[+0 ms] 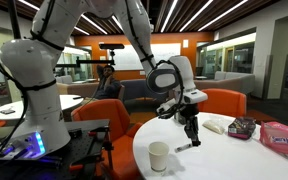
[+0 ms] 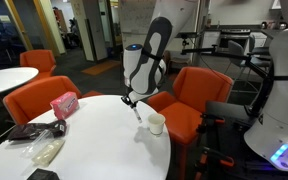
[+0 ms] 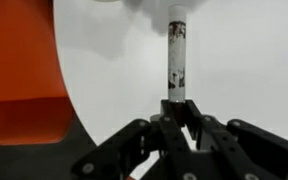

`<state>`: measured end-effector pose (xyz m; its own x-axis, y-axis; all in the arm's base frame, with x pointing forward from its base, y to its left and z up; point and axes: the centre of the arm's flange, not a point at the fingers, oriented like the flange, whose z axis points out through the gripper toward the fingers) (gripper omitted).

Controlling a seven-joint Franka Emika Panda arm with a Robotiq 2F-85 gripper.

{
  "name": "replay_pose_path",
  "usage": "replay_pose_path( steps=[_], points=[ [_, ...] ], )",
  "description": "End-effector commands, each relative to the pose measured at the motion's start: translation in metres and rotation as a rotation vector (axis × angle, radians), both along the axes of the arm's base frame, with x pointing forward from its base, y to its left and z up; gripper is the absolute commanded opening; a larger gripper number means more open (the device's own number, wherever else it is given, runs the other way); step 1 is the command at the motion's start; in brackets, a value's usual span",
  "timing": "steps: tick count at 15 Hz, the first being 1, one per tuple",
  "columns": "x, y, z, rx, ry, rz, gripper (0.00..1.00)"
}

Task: Put the marker in the cup

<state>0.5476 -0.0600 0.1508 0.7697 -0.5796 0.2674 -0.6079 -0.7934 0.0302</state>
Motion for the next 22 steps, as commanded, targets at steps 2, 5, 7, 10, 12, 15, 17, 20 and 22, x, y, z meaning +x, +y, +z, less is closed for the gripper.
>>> replay_pose_path(
  steps=[2,5,7,10,12,15,17,20,22],
  points=[
    [-0.042,0.019,0.03,-0.111,-0.109,-0.085,0.05],
    [-0.062,0.03,0.041,-0.17,-0.094,-0.074,0.05],
    [-0.073,0.039,0.051,-0.211,-0.126,-0.09,0.05],
    [-0.08,0.05,0.069,-0.267,-0.197,-0.137,0.05],
    [-0.085,0.056,0.077,-0.286,-0.195,-0.148,0.05],
    [-0.099,0.064,0.08,-0.338,-0.146,-0.158,0.05],
    [-0.11,0.067,0.077,-0.352,-0.083,-0.162,0.05],
    [-0.12,0.076,0.073,-0.386,-0.029,-0.198,0.05],
    [-0.116,0.078,0.064,-0.421,-0.023,-0.283,0.05]
  ],
)
